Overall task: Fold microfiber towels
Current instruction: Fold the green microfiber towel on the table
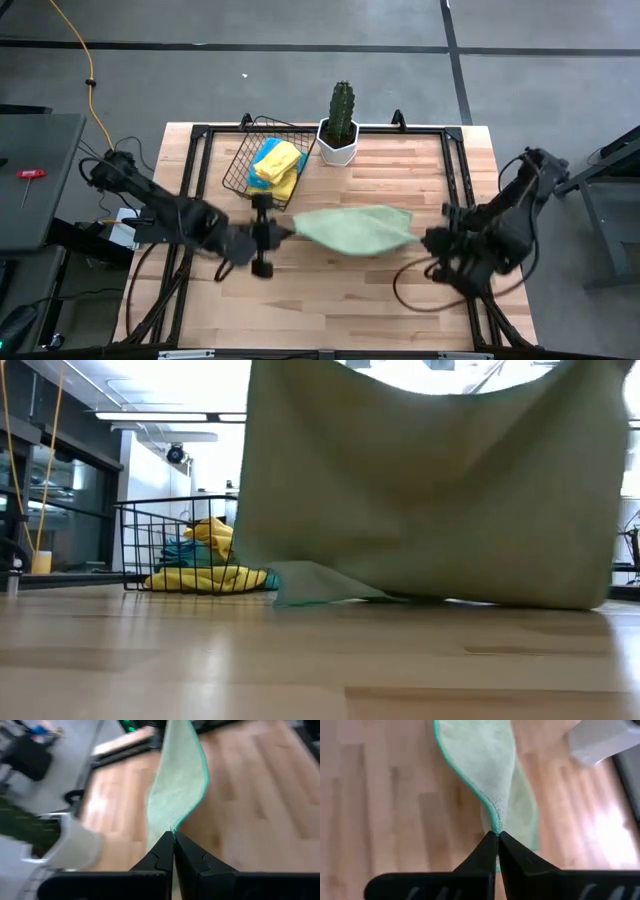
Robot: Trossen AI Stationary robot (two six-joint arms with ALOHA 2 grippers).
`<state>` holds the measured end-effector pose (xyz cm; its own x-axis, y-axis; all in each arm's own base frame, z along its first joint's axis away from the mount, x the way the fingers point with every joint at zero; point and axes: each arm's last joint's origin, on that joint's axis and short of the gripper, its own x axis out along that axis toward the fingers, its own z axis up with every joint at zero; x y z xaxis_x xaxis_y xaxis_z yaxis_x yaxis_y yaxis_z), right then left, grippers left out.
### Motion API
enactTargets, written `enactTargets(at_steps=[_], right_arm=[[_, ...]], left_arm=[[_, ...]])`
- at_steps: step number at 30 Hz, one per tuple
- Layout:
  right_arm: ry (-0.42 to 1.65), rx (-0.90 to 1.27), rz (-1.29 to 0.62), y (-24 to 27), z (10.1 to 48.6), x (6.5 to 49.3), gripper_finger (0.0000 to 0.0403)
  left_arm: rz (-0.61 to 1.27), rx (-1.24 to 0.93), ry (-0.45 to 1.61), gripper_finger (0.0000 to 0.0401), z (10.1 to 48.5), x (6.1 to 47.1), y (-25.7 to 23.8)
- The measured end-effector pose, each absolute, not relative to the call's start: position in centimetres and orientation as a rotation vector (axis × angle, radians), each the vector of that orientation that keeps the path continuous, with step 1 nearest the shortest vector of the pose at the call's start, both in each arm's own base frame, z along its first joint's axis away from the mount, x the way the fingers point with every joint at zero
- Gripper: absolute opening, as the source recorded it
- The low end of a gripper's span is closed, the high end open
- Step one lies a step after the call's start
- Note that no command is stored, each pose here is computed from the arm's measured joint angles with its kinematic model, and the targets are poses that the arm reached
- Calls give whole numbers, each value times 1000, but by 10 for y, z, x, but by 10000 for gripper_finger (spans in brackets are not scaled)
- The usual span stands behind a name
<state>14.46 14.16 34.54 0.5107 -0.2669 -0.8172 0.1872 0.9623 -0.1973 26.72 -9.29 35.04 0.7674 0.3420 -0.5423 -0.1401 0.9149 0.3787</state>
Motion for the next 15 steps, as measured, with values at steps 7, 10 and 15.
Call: enactTargets(at_steps=[7,10,15], right_arm=[[1023,-42,-277,189,311,138,0],[1045,-30,-313,203,298,139,0],[1097,-23,-320,221,279,144,0]], left_arm=[[149,319,687,0,306,274,-151],[121,351,719,0,284,282,-171],[101,395,774,0,244,297,-195]])
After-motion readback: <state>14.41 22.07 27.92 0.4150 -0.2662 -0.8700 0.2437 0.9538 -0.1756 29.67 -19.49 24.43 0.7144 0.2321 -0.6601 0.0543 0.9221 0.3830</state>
